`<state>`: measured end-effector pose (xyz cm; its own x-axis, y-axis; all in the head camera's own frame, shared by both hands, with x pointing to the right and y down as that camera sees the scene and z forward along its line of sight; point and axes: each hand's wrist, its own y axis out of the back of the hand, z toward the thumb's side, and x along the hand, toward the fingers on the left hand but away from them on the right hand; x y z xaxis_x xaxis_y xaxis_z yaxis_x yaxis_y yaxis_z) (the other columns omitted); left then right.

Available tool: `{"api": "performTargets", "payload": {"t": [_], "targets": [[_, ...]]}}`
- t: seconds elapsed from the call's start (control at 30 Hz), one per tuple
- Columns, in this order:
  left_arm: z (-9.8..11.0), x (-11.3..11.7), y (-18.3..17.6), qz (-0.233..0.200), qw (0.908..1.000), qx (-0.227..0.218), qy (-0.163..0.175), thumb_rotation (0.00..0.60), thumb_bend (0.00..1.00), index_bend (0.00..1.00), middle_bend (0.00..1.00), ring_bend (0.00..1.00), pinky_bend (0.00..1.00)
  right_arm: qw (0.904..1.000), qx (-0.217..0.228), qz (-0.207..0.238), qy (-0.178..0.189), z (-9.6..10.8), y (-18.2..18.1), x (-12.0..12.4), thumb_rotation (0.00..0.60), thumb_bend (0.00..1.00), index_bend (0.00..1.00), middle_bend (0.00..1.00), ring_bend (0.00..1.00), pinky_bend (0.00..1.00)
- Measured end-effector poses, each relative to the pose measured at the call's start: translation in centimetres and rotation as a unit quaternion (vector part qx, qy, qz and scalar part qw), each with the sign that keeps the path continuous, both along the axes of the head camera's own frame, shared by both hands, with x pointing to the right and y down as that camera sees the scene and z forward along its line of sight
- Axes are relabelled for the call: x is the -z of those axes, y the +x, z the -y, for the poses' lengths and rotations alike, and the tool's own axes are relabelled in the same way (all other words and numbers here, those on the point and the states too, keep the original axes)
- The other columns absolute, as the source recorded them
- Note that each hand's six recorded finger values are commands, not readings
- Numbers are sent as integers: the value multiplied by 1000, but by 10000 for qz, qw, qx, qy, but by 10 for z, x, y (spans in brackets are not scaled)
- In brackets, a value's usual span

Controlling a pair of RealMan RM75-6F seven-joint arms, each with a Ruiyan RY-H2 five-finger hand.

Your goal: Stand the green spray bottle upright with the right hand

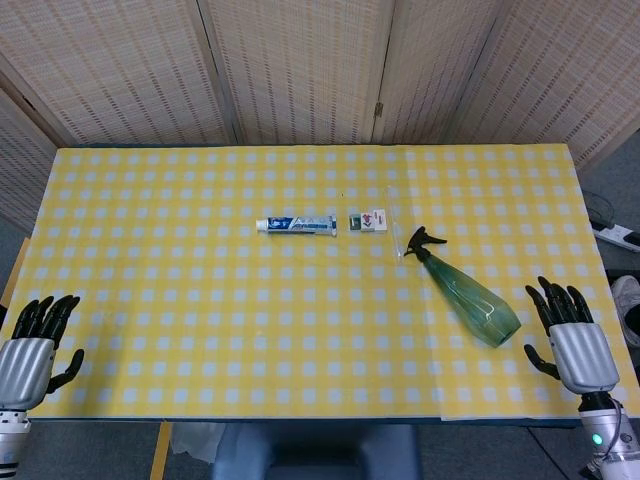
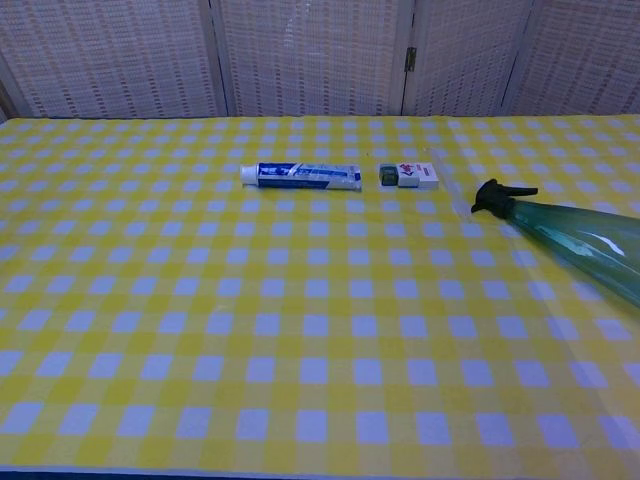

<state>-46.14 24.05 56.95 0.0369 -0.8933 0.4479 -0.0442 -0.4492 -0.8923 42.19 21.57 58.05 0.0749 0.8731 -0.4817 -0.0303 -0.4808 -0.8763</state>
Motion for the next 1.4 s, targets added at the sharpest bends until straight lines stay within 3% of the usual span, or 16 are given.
{"api": "performTargets", "payload": {"t": [0.2,0.4,0.6,0.73,0.87,1.07,1.4], "targets": [[3,0,-4,-10,10000,67,-24,600,469,0,118,49,0,9999,131,-9,-86,-5,-6,-4,600,333,0,0,34,0],[5,0,-7,-80,9999,131,-54,600,470,0,118,49,0,9967,445,237,-631,-20,-23,-17,600,333,0,0,52,0],[5,5,-11,-164,9996,210,-4,600,472,0,118,51,0,9827,1001,753,-1365,-34,-55,-31,600,333,0,0,84,0],[6,11,-13,-221,9994,223,119,600,472,0,118,52,0,9725,1101,1021,-1780,-40,-66,-40,600,333,0,1,116,0],[6,13,-13,-300,9992,199,150,600,475,0,118,62,0,9638,966,1160,-2197,-42,-63,-51,600,334,0,2,119,0],[6,15,-10,-416,9989,124,178,600,475,0,118,64,0,9581,536,1102,-2588,-35,-41,-67,600,334,0,9,123,0],[10,7,-6,-465,9989,48,43,600,476,0,118,65,0,9684,-79,768,-2373,-10,-1,-63,600,334,0,16,126,0]]}}
